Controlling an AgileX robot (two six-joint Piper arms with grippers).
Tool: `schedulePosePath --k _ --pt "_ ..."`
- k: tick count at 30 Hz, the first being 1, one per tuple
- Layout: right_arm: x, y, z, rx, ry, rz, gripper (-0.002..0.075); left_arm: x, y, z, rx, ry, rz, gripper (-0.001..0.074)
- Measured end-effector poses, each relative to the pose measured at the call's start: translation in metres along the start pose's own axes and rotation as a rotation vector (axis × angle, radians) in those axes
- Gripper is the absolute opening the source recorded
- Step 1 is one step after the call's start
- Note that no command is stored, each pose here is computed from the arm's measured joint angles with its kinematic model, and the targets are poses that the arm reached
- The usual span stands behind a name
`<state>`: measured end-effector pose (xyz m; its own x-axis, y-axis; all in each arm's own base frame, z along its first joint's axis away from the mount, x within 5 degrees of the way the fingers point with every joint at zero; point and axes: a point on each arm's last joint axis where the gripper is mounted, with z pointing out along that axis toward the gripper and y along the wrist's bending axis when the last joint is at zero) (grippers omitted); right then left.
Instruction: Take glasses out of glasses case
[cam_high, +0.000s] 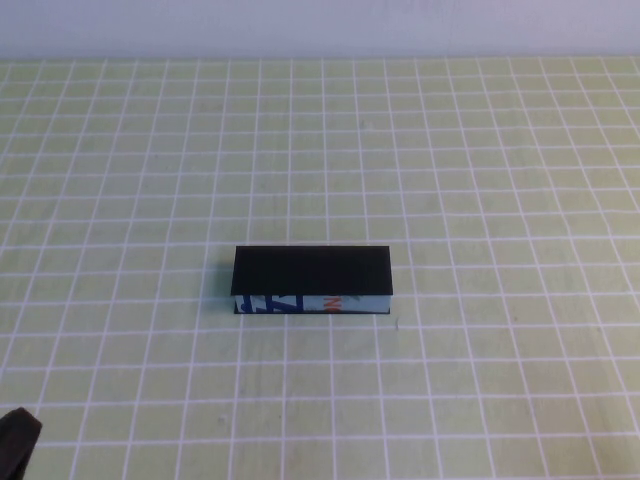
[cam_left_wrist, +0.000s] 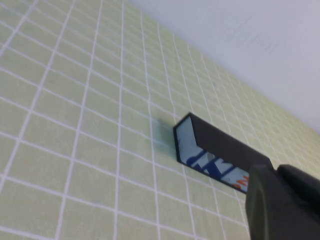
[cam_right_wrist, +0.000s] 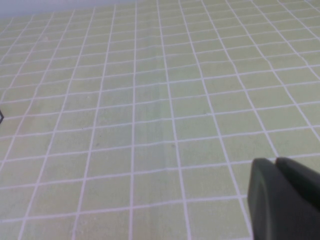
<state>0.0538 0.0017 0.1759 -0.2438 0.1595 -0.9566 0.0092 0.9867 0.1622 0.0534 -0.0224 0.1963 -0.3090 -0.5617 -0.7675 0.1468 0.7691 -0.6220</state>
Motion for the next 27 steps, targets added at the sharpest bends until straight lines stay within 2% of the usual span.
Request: schedulePosePath --k 4,14,21,27 --pt "0.000 0.000 0.000 0.000 0.000 0.000 -0.0018 -0.013 -0.017 0.001 -0.009 0.118 0.004 -0.0004" --pt "0.000 0.000 0.000 0.000 0.000 0.000 -0.0018 -0.059 -0.062 0.038 -0.017 0.513 0.289 -0.0004" --pt "0.000 0.000 0.000 0.000 0.000 0.000 -0.0018 -0.101 -0.083 0.115 0.005 0.626 0.441 -0.0004" --pt "0.000 0.000 0.000 0.000 0.000 0.000 -0.0018 -0.118 -0.086 0.205 0.069 0.710 0.480 -0.0004"
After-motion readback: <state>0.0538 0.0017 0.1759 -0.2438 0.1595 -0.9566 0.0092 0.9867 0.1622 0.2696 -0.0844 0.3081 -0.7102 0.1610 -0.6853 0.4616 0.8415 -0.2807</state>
